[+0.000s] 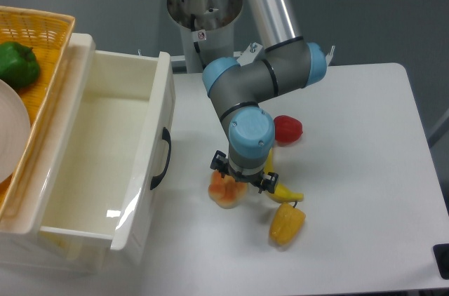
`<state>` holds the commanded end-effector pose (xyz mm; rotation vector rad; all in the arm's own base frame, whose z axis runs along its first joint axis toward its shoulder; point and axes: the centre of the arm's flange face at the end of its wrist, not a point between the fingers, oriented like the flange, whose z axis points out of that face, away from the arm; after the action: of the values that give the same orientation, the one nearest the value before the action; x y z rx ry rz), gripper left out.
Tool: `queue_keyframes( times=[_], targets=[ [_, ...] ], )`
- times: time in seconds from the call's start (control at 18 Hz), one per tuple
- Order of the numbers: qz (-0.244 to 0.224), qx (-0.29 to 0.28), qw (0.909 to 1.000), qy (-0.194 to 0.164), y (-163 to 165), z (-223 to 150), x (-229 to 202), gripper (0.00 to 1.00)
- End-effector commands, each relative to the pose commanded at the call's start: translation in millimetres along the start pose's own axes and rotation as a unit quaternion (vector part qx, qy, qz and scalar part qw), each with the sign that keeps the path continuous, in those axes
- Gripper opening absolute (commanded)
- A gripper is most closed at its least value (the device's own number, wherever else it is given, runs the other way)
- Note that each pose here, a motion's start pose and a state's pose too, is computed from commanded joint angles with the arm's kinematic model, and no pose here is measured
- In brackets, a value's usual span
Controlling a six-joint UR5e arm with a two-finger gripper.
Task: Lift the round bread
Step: 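Lower the open gripper down over the orange round bread bun, then close the gripper on the bread bun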
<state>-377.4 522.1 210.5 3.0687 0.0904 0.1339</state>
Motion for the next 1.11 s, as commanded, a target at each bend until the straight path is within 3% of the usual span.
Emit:
queue_keyframes(
  times=[1.11],
  targets=[
    [-0.007,-0.008,0.9999,0.009,-10,16,11,1.00]
  ],
)
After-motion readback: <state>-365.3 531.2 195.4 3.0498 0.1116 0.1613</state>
